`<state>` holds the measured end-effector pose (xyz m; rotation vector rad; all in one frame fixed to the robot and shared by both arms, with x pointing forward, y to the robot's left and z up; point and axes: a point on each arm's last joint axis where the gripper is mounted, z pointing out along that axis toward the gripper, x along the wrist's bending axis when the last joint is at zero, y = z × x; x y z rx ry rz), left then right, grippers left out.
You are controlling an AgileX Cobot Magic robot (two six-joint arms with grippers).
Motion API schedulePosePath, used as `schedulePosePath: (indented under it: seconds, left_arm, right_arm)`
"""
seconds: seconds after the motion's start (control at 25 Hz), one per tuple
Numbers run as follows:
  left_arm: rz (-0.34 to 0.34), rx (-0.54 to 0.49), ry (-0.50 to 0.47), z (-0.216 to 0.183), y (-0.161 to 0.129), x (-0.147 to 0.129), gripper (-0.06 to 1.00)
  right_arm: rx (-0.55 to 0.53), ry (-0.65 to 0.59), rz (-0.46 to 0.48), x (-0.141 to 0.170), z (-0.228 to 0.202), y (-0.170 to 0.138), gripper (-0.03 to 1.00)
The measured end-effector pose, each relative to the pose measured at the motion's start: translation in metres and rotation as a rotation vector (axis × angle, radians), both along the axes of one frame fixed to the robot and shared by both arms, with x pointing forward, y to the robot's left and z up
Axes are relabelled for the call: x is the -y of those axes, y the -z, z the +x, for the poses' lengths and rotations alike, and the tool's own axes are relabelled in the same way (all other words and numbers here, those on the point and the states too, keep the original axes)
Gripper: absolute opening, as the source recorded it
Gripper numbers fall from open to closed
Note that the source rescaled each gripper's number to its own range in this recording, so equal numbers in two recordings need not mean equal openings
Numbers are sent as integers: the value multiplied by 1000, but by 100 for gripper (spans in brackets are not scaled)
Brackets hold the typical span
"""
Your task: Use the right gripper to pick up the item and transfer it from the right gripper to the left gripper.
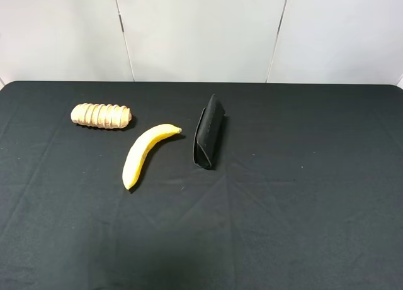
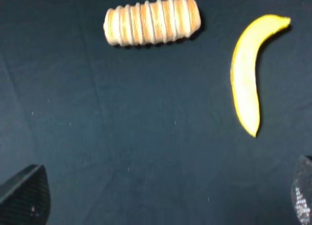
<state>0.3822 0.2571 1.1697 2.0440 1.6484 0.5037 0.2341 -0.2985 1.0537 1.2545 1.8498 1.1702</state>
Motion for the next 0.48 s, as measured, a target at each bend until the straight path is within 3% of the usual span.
schedulePosePath:
  seconds: [0.16,0.48]
  left_arm:
    - [-5,12,-2,-38,14,-13,98]
    - [-48,130,-1,-109,54,-38,97]
  right_arm:
    - [0,0,0,0,0,0,100]
    - [0,0,0,0,0,0,100]
